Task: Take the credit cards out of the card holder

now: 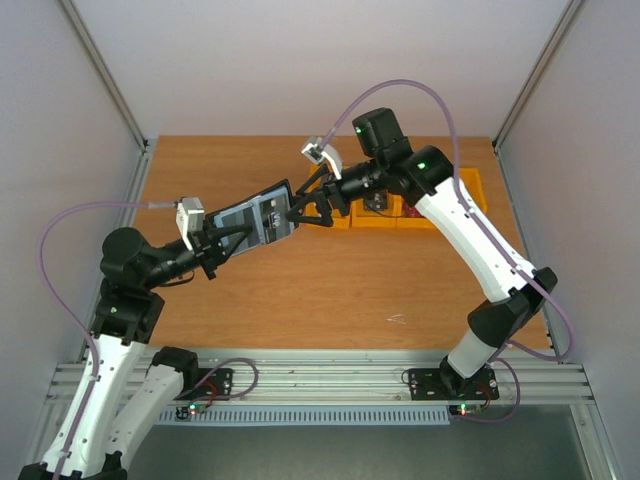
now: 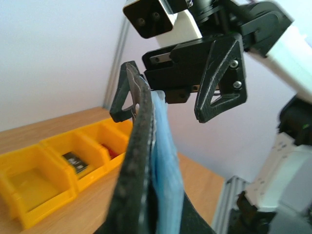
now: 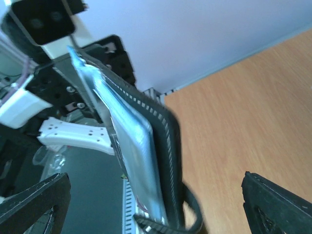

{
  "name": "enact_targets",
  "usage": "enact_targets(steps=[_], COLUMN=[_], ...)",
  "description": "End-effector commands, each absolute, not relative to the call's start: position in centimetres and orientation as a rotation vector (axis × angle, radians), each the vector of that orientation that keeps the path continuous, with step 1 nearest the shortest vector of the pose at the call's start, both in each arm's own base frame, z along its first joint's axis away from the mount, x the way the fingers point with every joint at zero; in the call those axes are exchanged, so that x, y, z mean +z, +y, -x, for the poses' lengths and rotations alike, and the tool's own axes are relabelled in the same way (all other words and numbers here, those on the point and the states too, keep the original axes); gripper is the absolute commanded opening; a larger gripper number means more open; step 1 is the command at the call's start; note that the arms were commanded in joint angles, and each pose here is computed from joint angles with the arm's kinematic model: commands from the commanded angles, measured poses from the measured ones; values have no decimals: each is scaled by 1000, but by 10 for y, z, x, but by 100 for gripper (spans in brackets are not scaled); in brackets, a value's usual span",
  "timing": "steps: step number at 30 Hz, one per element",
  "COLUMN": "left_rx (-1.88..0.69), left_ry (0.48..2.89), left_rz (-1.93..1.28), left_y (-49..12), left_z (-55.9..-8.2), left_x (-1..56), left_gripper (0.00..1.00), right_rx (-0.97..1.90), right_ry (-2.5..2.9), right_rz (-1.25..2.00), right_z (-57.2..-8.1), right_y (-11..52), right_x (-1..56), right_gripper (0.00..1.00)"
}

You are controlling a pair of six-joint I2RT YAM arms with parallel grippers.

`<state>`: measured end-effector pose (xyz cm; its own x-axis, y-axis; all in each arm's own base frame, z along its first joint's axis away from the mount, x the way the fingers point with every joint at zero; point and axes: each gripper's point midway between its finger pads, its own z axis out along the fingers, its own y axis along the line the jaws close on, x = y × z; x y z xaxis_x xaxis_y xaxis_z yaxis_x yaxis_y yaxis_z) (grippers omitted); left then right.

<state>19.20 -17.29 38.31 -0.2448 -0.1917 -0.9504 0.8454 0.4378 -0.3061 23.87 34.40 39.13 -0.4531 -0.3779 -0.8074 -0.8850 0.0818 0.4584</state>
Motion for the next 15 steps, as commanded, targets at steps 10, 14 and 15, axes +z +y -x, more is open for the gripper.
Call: enact_targets(steps=[10, 14, 15], left_rx=[-1233, -1233, -1230], left_ry=[1365, 1388, 1410], left_rz=[-666, -626, -594], left_y=[-180, -178, -177], left_z=[-174, -178, -183], left_x=[417, 413, 410], left_gripper=[0, 0, 0], right_rx=[1634, 1643, 1638], right_ry=[1775, 1757, 1757], right_rz=[1323, 1319, 1318], right_z=[-207, -205, -205], right_y=[347, 346, 346], right_x=[418, 423, 423], right_gripper=[45, 2, 1])
